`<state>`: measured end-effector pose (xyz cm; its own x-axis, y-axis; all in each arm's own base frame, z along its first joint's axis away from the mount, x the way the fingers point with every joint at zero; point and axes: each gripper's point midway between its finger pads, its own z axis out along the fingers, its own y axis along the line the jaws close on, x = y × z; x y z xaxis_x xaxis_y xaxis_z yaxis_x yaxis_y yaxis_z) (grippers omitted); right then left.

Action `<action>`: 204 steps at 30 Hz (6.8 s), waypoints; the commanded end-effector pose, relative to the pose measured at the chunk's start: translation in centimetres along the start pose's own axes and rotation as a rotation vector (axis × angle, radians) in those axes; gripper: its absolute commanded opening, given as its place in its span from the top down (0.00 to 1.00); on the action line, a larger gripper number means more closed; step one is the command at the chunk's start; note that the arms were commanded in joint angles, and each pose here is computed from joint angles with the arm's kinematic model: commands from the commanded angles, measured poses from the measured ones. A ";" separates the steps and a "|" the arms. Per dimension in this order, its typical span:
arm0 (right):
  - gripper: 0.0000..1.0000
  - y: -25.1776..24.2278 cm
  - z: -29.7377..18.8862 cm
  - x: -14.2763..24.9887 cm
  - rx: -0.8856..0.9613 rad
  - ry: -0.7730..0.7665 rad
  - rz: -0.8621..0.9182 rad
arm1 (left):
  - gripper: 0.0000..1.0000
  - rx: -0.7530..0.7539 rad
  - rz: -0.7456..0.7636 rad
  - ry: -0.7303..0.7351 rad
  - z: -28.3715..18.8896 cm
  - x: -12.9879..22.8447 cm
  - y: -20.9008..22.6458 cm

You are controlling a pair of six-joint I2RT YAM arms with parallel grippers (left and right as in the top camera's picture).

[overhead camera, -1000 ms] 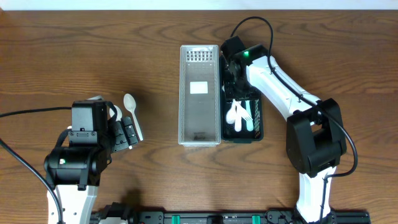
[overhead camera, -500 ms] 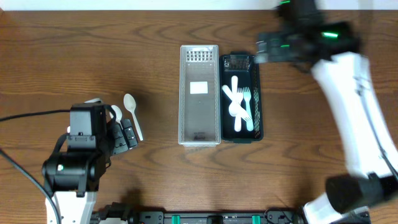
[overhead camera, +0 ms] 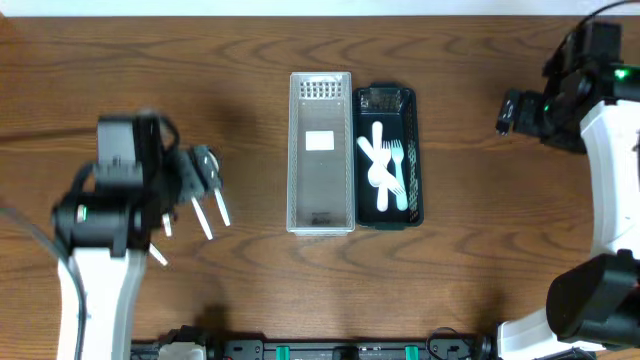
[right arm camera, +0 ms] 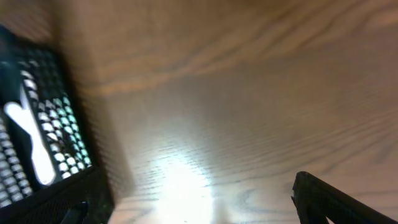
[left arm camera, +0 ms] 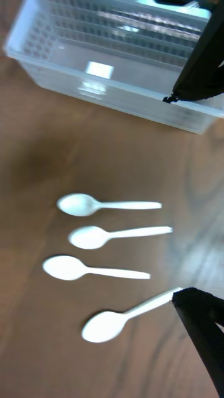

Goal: Pack container
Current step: 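Raise the right gripper back to the right side, then lower the left gripper onto a white spoon on the left and grasp it, then carry the spoon into the grey tray and release it, then move the left gripper to the next white spoon and grasp it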

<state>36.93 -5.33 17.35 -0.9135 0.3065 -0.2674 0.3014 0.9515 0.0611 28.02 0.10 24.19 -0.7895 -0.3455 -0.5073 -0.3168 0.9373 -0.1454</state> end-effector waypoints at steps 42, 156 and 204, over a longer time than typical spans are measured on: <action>0.01 0.6 4.6 3.1 -0.052 0.078 -0.016 | 0.01 -0.176 -0.074 0.613 24.1 8.3 -0.2; 0.01 1.1 4.6 3.4 -0.083 0.095 -0.022 | 0.23 -0.155 -0.239 0.136 3.9 -1.0 4.3; 0.01 1.0 4.6 3.7 -0.081 0.107 -0.021 | 0.53 -0.186 -0.133 0.579 24.2 9.7 6.6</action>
<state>35.20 -3.51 12.01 -0.9409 0.2942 -0.1675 0.2747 0.9527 0.1302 32.26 4.14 -0.61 -0.8794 -0.4760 -0.0105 -0.4757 0.8793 -0.0224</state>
